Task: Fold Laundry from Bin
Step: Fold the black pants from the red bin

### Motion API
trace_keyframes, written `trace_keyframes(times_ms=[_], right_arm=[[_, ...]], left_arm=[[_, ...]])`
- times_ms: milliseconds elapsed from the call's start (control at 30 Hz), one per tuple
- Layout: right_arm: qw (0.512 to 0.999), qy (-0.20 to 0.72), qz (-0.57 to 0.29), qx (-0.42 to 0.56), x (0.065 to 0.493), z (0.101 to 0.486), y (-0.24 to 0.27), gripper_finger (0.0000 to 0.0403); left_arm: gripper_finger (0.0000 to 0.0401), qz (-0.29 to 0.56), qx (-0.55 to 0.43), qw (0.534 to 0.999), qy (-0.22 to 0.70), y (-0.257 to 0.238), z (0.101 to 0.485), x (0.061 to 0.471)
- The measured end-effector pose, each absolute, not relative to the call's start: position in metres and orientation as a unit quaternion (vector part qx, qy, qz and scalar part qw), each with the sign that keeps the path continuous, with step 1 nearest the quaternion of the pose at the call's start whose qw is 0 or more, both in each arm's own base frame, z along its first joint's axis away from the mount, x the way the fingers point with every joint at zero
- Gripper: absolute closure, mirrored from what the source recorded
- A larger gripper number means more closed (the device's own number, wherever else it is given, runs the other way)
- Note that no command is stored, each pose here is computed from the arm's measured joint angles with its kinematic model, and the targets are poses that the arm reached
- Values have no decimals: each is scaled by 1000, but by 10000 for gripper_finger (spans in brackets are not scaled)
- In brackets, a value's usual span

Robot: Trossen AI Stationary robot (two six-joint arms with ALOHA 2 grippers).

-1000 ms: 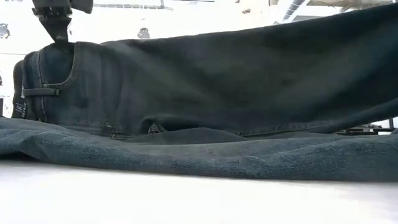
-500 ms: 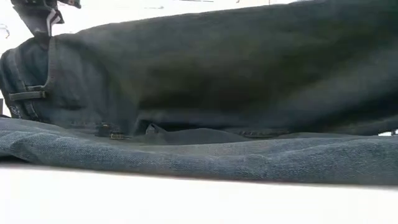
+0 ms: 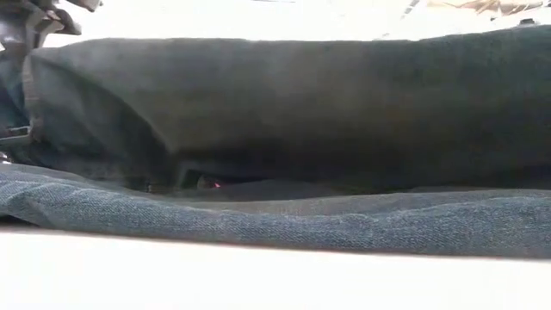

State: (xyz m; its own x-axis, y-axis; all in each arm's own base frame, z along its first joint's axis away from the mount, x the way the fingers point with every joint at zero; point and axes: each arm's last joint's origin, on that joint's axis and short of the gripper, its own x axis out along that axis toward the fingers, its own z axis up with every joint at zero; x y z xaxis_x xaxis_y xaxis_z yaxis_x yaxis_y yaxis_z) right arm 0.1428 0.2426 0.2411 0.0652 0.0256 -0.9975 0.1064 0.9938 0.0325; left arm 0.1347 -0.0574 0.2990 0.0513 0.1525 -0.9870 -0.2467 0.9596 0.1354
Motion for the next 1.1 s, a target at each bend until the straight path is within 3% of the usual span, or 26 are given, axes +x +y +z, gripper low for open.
trace_keyframes(times_ms=[333, 633, 800, 1100], right_arm=[[730, 682, -20, 40, 140, 241, 244, 380], [732, 681, 8, 14, 141, 241, 245, 373], [733, 680, 32, -10, 141, 241, 245, 365], [734, 678, 38, -17, 141, 241, 245, 362]], left_arm=[[401, 84, 0, 691, 718, -83, 279, 134], [397, -1, -15, 694, 720, -104, 276, 133], [355, -6, -29, 690, 723, -107, 276, 132], [239, -143, -79, 661, 732, -119, 278, 136]])
